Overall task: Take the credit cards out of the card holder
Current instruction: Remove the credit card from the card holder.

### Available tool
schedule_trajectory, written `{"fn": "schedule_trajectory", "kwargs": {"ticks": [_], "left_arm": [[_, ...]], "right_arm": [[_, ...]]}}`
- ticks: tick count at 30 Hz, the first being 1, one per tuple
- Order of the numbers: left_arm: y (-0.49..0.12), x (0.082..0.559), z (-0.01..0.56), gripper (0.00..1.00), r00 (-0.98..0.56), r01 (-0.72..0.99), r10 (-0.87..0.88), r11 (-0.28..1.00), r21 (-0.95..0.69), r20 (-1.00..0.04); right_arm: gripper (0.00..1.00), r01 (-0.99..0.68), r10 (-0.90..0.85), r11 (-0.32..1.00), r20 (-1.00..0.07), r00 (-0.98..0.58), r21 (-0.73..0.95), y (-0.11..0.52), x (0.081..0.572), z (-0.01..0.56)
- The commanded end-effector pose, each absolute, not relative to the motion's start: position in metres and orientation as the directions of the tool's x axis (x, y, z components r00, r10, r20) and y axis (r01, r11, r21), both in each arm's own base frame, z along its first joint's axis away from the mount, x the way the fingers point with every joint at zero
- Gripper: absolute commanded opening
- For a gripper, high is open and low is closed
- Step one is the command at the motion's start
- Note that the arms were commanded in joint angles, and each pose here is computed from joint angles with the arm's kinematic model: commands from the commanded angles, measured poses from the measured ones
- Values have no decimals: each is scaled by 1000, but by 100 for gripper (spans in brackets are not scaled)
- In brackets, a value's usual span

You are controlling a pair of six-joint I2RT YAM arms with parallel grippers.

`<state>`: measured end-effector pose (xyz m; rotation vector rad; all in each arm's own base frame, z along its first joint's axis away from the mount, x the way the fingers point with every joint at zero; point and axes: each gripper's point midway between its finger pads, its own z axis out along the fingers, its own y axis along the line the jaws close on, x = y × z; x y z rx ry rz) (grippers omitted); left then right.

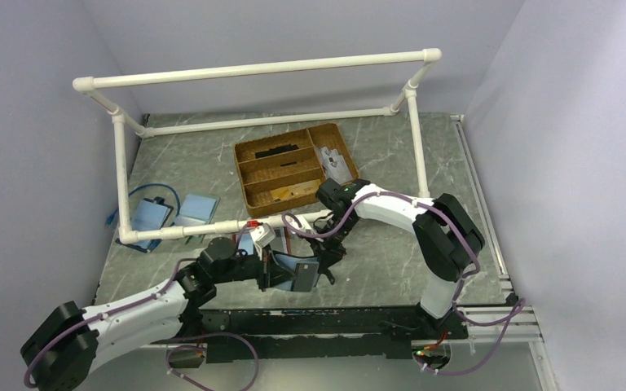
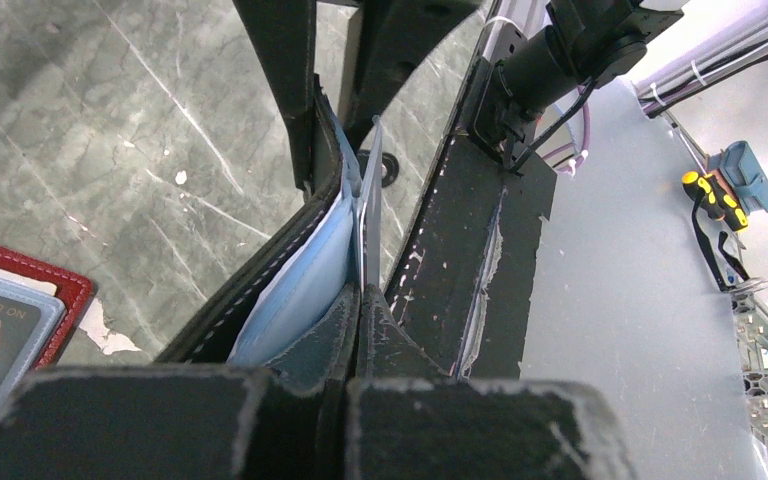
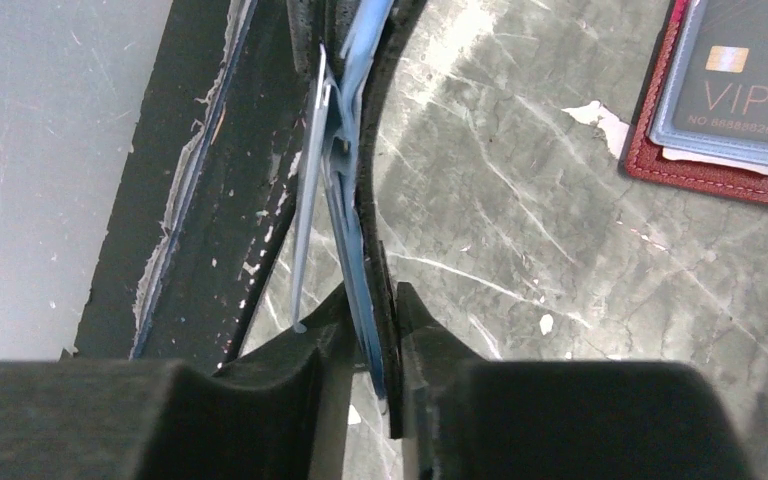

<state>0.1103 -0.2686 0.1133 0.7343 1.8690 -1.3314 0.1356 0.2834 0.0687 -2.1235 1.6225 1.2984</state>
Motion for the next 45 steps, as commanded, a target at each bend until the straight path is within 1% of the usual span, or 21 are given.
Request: {"fn": "schedule_trajectory", "kwargs": {"ticks": [1,2,3,10,15,23,29,34,38,41,45], "left_arm": [[-269,113,139,0,-518,820,0,284,-497,-855],[-267,113,139,0,-518,819,1,291,-495,-856],[-266,113,140,0,-516,818,1,296,-492,-857],[-259,113,138,0,-529,799,-12,331,-503,-848],[-258,114,137,0,-538,790,-8,345,-507,-843],[-258,114,137,0,-571,764,-14,356,-537,-821],[-261,113,141,0,-615,730,-35,350,-587,-787],[-261,113,136,0,-669,682,-29,375,-628,-743],[-259,113,132,0,-683,665,-16,398,-631,-730],[-255,115,128,0,-690,649,-17,427,-630,-723],[-250,113,124,0,-712,620,-21,450,-643,-702]], "right_arm": [[5,-839,-662,-437,-748,54,326,290,137,82],[2,-838,-662,-437,-748,54,326,290,137,83],[0,-839,-663,-436,-747,53,326,291,137,83],[0,-837,-670,-428,-741,41,341,290,139,85],[0,-827,-707,-419,-706,38,375,283,139,79],[0,-837,-725,-409,-687,56,363,279,142,73],[0,-839,-734,-405,-677,60,364,278,142,70],[0,-839,-740,-400,-670,59,368,277,143,69],[0,-841,-745,-395,-664,58,370,276,143,68],[0,-839,-760,-383,-648,49,387,275,145,64],[0,-826,-800,-347,-600,13,444,272,146,57]]}}
